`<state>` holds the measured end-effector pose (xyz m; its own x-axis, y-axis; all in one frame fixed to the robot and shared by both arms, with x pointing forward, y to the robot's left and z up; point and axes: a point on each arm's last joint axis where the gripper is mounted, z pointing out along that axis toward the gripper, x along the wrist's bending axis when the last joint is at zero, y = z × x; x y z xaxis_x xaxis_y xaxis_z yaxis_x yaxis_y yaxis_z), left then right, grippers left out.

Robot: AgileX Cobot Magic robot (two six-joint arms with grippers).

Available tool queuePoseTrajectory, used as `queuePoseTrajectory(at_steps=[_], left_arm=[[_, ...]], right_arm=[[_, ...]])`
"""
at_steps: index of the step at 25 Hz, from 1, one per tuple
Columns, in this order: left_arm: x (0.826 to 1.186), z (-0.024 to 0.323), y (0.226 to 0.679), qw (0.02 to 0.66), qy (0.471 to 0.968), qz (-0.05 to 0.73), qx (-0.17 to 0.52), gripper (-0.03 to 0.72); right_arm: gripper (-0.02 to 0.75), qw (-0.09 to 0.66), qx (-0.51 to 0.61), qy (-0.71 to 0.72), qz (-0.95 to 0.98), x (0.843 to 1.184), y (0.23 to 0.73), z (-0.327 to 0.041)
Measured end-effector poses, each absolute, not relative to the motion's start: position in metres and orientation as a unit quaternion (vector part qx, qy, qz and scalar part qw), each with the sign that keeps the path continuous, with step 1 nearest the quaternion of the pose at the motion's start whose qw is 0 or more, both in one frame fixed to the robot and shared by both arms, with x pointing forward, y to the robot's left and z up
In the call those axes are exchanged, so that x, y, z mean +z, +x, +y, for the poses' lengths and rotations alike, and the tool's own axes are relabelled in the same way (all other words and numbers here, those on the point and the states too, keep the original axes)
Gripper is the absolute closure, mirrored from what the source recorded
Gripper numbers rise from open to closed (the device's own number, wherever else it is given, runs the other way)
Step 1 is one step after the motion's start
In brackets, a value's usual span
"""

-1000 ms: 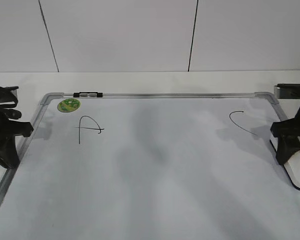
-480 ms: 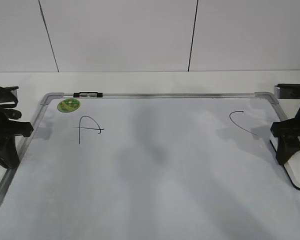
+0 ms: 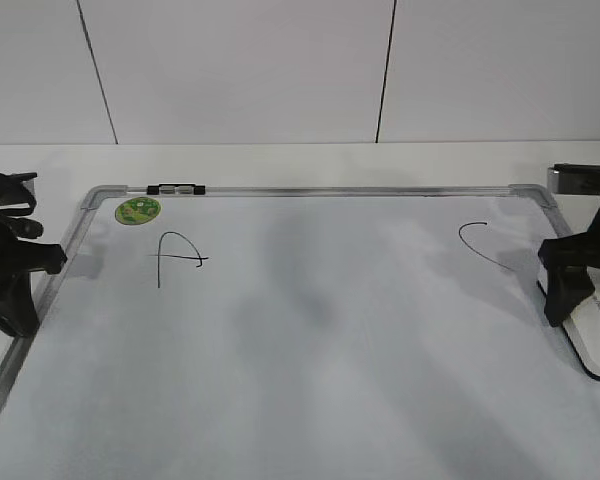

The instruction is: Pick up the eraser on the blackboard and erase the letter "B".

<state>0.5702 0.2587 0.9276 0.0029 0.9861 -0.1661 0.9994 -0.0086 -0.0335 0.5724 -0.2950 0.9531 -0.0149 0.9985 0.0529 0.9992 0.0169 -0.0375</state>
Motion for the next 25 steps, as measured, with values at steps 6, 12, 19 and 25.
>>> queuePoseTrajectory(at_steps=[6, 12, 19, 25], left_arm=[[0.928, 0.259, 0.570, 0.047, 0.707, 0.703, -0.071, 0.669], [0.928, 0.259, 0.570, 0.047, 0.707, 0.703, -0.071, 0.669], [0.928, 0.259, 0.571, 0.048, 0.707, 0.702, -0.070, 0.645], [0.928, 0.258, 0.571, 0.050, 0.709, 0.700, -0.070, 0.487]], right_arm=[[0.071, 0.030, 0.003, -0.696, -0.717, 0.979, 0.583, -0.296], [0.075, -0.001, -0.021, -0.702, -0.712, 1.007, 0.599, -0.297], [0.114, 0.000, -0.032, -0.708, -0.706, 1.015, 0.598, -0.296], [0.147, 0.001, -0.058, -0.712, -0.700, 1.028, 0.594, -0.292]])
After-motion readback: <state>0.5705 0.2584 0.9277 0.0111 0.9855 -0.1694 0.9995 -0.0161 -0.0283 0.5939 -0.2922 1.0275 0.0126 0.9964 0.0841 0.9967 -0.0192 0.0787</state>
